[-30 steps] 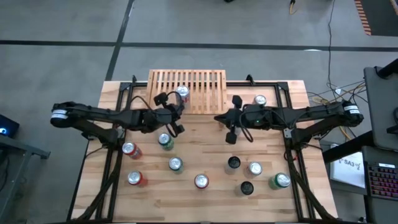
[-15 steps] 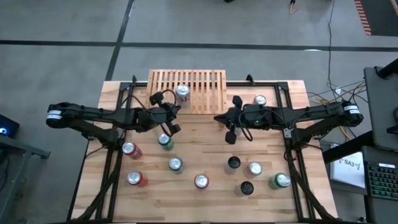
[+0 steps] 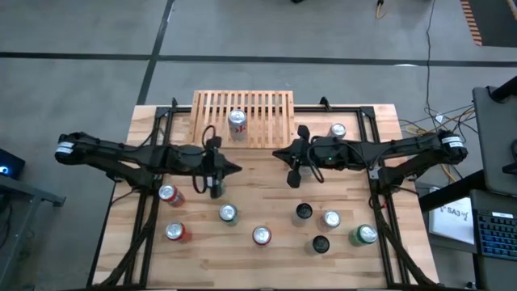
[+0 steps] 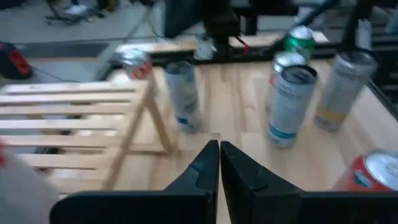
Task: Place canned beverage on shelf
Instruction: Put the middle white soda can on the shelf
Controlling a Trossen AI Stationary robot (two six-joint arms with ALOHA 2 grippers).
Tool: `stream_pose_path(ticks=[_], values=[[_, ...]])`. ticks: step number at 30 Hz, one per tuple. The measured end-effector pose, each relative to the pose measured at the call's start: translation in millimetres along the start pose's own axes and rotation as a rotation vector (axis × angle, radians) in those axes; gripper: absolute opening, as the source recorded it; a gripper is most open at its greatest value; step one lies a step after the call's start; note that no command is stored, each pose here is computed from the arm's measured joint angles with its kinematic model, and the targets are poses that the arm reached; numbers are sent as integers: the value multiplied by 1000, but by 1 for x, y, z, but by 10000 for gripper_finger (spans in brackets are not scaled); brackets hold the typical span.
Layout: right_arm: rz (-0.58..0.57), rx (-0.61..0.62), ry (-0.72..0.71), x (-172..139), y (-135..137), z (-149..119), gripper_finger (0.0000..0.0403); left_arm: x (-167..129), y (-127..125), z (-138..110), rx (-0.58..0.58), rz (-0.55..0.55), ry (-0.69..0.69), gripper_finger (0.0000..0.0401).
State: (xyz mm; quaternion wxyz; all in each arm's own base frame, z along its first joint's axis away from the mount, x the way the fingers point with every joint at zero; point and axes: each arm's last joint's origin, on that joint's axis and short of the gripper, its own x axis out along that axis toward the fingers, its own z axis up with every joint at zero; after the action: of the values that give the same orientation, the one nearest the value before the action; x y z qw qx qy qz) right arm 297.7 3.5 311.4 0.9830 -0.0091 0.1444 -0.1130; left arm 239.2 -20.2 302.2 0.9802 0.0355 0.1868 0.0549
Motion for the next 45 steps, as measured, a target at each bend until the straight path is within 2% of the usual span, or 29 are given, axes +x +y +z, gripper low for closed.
stream_pose_path(ticks=[4, 7, 9, 11, 15, 23, 28, 33, 37, 45], values=[[0, -1, 5, 7, 2, -2, 9, -20, 8, 26, 40, 97, -104, 0], [0, 1, 2, 9, 2, -1, 9, -43, 20, 54, 130, 280, -182, 0], [0, 0, 2, 8, 2, -1, 9, -52, 30, 65, 215, 360, -184, 0], [1, 1, -1, 8, 2, 0, 9, -56, 42, 73, 256, 384, -185, 0], [0, 0, -2, 8, 2, 1, 9, -54, 77, 77, 247, 414, -148, 0], [1, -23, 2, 8, 2, 0, 9, -32, 155, 57, 93, 360, -65, 0], [0, -43, 5, 8, 2, 0, 9, -21, 183, 45, 47, 330, -48, 0], [0, -53, 5, 8, 2, 0, 9, -6, 191, 35, 26, 313, -3, 0], [0, -55, 4, 8, 2, 0, 9, 2, 192, 31, -2, 259, 7, 0], [0, -55, 5, 8, 2, 0, 9, 3, 190, 29, -43, 221, 16, 0]])
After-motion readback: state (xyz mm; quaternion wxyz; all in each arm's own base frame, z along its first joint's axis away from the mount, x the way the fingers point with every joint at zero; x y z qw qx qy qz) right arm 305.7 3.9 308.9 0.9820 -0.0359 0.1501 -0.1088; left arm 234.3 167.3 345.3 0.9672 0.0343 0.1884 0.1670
